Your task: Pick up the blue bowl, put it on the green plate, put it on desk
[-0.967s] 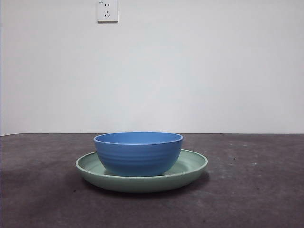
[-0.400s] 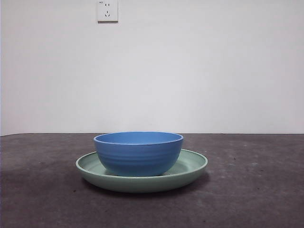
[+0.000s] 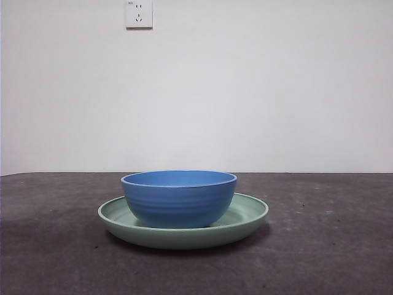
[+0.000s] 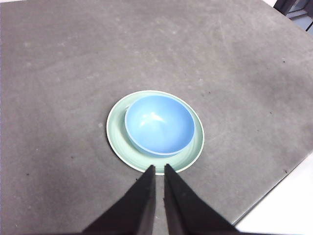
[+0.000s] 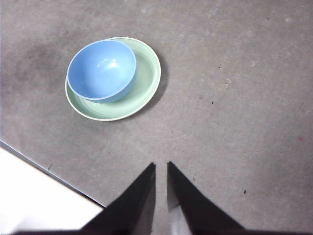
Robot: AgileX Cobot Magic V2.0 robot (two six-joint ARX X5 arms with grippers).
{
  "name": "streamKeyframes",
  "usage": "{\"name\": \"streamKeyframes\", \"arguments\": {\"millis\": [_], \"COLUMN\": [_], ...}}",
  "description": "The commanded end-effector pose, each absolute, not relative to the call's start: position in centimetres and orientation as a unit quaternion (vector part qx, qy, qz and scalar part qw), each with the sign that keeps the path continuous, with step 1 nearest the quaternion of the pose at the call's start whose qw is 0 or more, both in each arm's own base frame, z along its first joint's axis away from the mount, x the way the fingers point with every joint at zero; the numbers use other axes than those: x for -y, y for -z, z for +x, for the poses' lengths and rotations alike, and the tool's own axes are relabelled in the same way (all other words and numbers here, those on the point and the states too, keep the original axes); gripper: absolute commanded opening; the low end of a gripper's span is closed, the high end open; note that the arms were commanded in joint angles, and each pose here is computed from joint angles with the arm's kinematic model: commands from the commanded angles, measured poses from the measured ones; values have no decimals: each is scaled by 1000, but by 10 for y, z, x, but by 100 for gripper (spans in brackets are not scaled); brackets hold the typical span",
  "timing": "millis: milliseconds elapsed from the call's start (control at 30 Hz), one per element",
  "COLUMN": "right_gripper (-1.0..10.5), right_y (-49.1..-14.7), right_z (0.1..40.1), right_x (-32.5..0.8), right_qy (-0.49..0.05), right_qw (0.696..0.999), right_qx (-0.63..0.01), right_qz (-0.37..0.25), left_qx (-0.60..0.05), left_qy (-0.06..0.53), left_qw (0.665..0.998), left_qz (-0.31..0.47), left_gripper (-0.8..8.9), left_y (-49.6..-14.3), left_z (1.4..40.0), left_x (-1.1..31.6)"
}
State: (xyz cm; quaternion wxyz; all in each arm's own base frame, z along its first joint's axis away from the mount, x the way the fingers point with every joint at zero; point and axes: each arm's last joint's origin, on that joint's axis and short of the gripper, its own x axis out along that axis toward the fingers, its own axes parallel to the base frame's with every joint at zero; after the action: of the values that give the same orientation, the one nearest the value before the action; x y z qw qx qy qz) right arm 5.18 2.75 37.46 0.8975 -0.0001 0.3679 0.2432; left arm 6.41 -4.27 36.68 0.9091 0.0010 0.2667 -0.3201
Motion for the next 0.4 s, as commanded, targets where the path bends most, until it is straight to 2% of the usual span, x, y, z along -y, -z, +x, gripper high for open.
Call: {"name": "streamKeyframes", "arguments": {"millis": [33,200,400], "right_gripper": [34,34,34], "right_y": [-377,-377,-377], "right_z": [53,53,53], "right_x": [-28,-28,-28], "right_qy": [-247,-247,-247], "right_qw": [899,899,899], "right_qx": [-362,-362,-361], "right_qz": [-3,-2,-2], "left_qx": [-252,-231,-130], "left_qy": [315,250,150], "left_qw": [915,940,980], "left_qz": [-4,-10,-34], "left_gripper": [28,29,29], "left_y": [-367,-341,-277], "left_z": [67,75,84], "left_x": [43,33,16]}}
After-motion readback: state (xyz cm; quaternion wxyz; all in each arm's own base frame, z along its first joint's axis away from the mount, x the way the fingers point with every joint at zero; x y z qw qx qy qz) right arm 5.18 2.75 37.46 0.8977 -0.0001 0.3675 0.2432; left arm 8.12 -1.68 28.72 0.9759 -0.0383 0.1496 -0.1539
